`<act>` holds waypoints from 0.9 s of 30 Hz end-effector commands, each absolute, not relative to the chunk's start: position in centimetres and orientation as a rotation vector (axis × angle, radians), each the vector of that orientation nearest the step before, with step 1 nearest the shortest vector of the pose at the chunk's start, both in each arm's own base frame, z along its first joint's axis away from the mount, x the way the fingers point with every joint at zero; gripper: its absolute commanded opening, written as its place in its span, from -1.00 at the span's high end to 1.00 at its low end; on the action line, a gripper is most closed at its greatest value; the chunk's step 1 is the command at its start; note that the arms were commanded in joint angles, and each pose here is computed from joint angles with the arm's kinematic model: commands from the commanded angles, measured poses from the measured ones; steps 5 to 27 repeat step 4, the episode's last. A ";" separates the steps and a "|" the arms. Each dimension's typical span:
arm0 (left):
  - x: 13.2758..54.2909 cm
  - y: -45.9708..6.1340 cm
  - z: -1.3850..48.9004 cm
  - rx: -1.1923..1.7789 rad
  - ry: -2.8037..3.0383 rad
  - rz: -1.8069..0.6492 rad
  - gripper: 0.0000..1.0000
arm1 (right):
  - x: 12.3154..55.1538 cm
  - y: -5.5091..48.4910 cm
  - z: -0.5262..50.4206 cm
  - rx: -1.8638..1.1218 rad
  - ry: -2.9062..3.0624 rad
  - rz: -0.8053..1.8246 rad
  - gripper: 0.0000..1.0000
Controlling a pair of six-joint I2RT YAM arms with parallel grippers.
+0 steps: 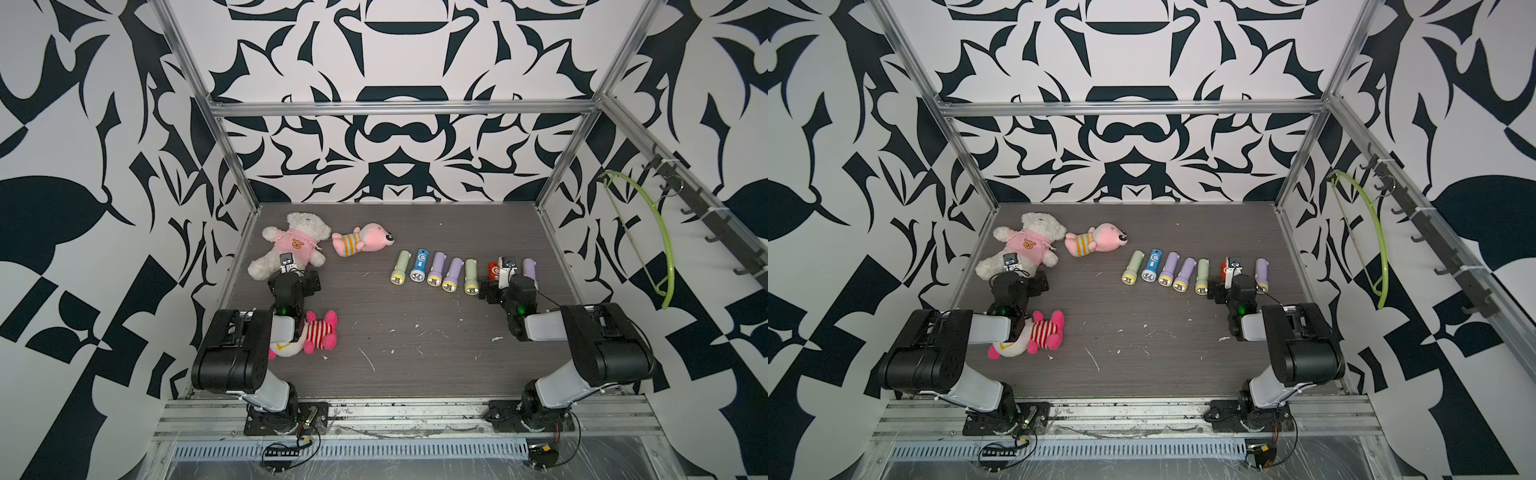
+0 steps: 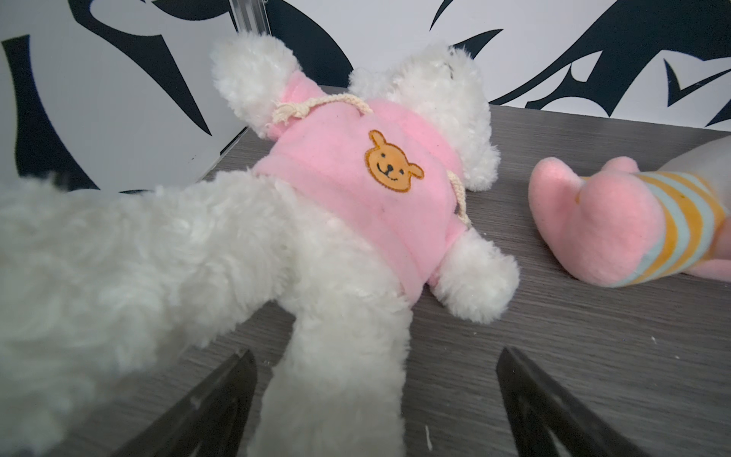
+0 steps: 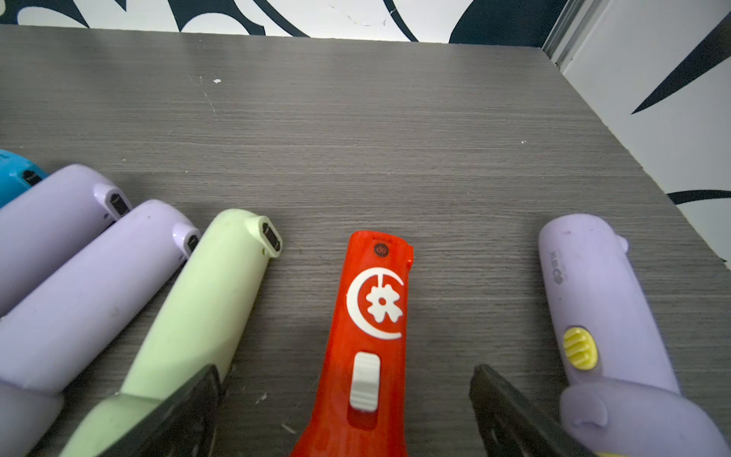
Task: Close the plug at the bottom of the flashlight
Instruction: Reset both arms
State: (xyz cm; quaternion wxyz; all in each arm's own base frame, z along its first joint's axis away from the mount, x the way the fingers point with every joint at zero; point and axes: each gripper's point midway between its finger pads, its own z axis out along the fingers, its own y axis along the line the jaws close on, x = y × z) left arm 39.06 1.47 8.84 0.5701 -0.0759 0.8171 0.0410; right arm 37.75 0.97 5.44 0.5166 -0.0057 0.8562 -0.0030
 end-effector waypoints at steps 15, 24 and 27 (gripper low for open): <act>39.3 0.6 8.8 -0.122 1.930 0.047 -0.98 | 38.8 1.2 7.5 -0.016 1.991 0.003 -1.00; 39.3 0.6 8.8 -0.122 1.930 0.047 -0.98 | 38.8 1.2 7.5 -0.016 1.991 0.003 -1.00; 39.3 0.6 8.8 -0.122 1.930 0.047 -0.98 | 38.8 1.2 7.5 -0.016 1.991 0.003 -1.00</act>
